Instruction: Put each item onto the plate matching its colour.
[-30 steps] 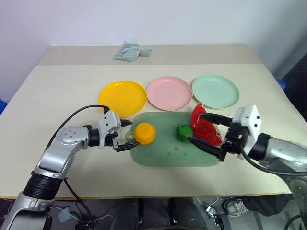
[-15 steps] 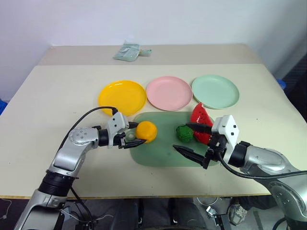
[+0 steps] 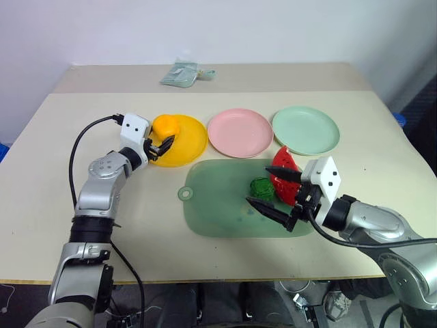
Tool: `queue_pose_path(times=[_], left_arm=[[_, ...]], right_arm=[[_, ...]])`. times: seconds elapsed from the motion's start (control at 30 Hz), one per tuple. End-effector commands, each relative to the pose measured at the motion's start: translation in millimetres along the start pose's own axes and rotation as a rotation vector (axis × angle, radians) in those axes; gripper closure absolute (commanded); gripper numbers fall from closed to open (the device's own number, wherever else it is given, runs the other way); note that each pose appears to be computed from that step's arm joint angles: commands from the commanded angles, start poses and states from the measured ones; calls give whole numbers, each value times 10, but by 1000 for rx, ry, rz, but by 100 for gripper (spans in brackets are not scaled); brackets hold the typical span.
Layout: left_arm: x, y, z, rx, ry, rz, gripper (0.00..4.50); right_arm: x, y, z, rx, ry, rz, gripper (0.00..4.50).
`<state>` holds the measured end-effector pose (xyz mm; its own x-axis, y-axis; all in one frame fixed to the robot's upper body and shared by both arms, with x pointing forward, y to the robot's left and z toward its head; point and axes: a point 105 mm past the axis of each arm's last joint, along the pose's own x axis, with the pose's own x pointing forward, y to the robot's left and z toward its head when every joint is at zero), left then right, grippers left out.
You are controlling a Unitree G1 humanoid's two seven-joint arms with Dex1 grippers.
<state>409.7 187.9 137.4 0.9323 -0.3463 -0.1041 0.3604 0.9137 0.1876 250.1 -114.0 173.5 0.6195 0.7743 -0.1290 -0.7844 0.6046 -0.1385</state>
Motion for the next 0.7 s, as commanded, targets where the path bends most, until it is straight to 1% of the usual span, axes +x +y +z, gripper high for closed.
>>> queue_pose_path(times=[0.03,0.07,0.1,0.13,0.23,0.3,0.47,0.5,0.57,0.7], left_arm=[[121,-28,117,1,-23,0,116],[148,-35,116,-11,-20,0,65],[169,-36,117,-15,-19,2,24],[182,-32,117,-13,-17,6,6],[181,-17,163,46,-30,12,6],[144,11,233,61,-73,21,6],[11,105,378,38,-161,38,6],[-25,82,403,52,-174,17,6],[-112,25,411,128,-176,-31,6],[-227,-57,386,197,-169,-105,6]], right_arm=[[25,-82,24,-22,-7,-33,0],[27,-103,19,-23,-2,-40,0],[28,-118,16,-24,2,-46,0],[29,-126,15,-27,4,-49,0],[-4,-168,5,-54,21,-84,0],[-32,-179,6,-62,23,-99,0],[-76,-138,12,-77,38,-83,0],[-69,-112,5,-92,53,-69,0],[-31,-90,-90,-144,128,-51,0],[43,-177,-254,-175,219,-86,0]])
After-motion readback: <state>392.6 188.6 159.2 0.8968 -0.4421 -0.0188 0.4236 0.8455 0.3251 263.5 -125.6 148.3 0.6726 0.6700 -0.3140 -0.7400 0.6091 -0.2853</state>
